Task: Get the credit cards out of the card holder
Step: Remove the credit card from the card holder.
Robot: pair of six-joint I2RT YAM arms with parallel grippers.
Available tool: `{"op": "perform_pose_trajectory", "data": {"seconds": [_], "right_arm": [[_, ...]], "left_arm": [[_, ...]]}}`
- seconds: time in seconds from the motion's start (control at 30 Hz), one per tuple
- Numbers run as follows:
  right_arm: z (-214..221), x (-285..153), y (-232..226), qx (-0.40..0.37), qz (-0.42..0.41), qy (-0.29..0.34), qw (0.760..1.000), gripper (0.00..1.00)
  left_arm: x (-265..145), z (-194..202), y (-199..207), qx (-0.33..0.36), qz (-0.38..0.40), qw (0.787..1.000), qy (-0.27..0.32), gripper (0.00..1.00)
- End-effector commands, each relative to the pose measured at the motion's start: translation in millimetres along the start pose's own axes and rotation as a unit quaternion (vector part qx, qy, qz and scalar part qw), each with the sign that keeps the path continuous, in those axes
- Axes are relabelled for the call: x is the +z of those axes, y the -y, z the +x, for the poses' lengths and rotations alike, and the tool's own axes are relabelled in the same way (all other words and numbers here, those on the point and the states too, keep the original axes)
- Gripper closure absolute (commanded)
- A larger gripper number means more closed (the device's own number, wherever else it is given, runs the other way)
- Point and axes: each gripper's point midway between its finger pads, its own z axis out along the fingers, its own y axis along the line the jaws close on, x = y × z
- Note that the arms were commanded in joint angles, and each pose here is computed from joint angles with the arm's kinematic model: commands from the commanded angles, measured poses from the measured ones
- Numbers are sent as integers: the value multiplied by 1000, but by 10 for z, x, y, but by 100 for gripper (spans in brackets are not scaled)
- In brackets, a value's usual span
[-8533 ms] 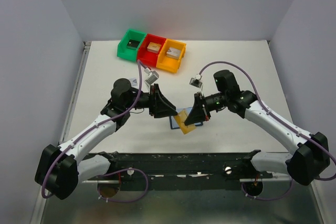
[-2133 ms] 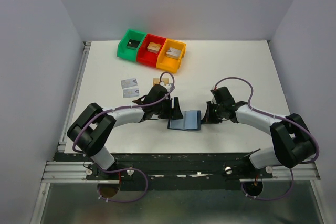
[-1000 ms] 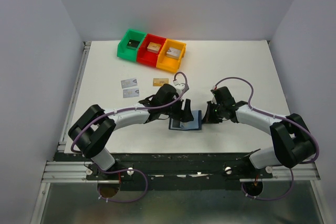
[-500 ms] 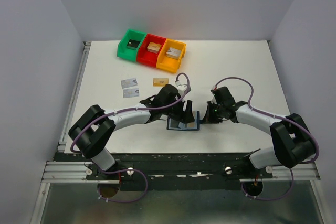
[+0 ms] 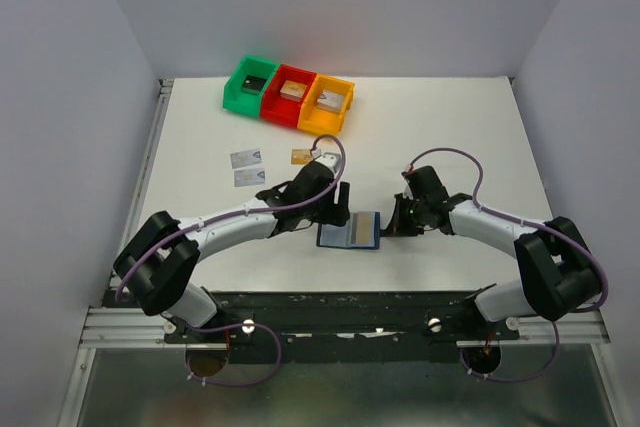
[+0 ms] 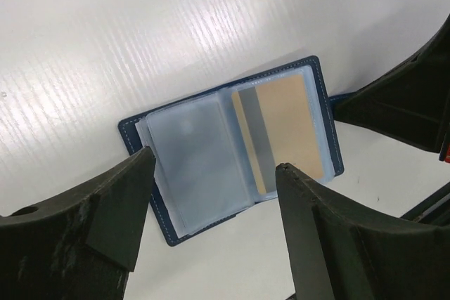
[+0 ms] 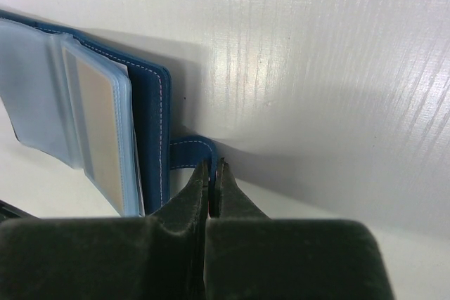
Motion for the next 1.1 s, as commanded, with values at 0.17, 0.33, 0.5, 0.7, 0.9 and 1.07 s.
{"op": "perform_pose_trajectory", "data": {"seconds": [0.17, 0.33, 0.5, 0.7, 0.9, 1.07], "right_arm": [[4, -11, -14, 0, -9, 4, 1000, 100], [13, -11, -39, -3, -14, 1, 1000, 100], [10, -15, -63, -5, -22, 2, 1000, 100], [3, -26, -140, -10, -45, 7, 999, 100], [-10, -61, -206, -16, -67, 18, 997, 100], [-34, -106, -244, -24, -80, 31, 996, 100]], "left_arm": [[73, 5, 273, 40, 36, 998, -12, 23], [178, 73, 401, 66, 41, 996, -37, 25], [251, 113, 453, 82, 39, 995, -50, 26], [342, 184, 463, 98, 20, 992, -73, 27], [399, 229, 374, 100, -6, 992, -82, 27], [393, 221, 342, 100, -16, 992, -79, 27]]}}
